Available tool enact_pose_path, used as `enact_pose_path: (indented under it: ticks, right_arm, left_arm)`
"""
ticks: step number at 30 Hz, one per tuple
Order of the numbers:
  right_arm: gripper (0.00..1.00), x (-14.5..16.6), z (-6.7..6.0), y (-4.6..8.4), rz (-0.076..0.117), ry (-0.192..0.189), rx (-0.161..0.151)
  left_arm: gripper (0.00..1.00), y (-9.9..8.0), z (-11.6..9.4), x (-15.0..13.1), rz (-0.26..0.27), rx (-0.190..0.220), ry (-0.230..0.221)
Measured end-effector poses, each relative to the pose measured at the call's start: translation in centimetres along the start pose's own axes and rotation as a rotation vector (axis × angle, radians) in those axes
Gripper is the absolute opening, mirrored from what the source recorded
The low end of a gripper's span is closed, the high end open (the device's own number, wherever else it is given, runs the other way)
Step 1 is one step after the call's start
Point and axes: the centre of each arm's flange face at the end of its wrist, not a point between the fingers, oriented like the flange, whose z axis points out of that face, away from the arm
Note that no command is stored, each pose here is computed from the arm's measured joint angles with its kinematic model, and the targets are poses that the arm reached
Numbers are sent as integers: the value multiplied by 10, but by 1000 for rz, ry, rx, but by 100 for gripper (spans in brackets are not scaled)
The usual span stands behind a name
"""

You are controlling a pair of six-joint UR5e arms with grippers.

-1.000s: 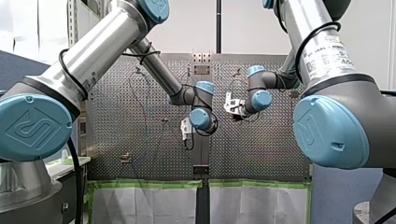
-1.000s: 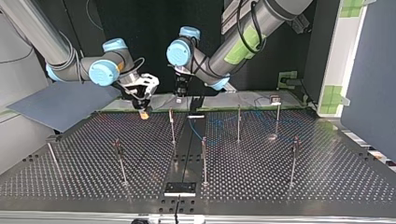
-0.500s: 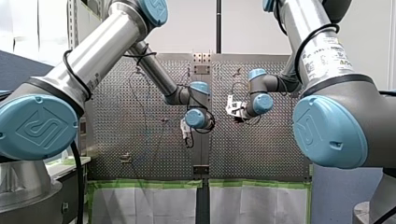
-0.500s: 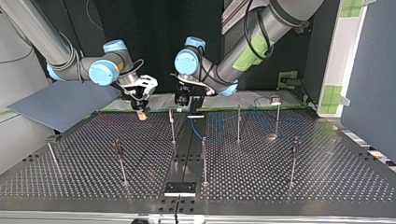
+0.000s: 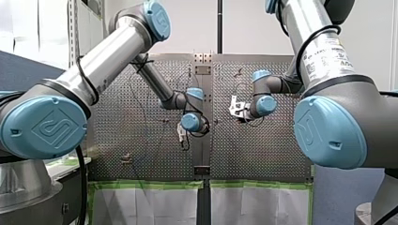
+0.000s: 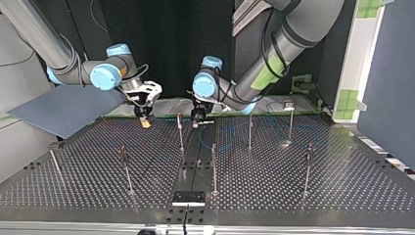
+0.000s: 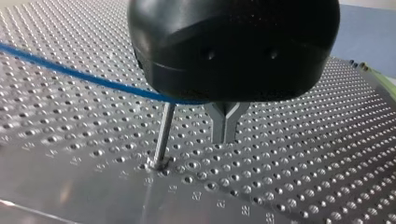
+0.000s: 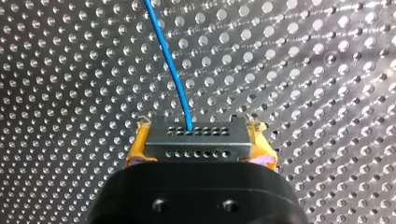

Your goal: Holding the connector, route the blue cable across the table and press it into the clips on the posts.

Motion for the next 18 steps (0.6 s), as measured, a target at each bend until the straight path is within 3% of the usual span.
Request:
enact_pose_path:
  ticks: [8,16,18]
  right_arm:
    - [0,-5,4,13,10,4,-10]
    - [0,-3,7,22,23,19,-4]
    - [0,-2,8,25,26,22,-4]
  left_arm:
    - [0,0,17,-21,16,-14,-19]
    - [0,4,20,-31,43,-69,-27]
    - [25,5,19,-30,51,-87,-21]
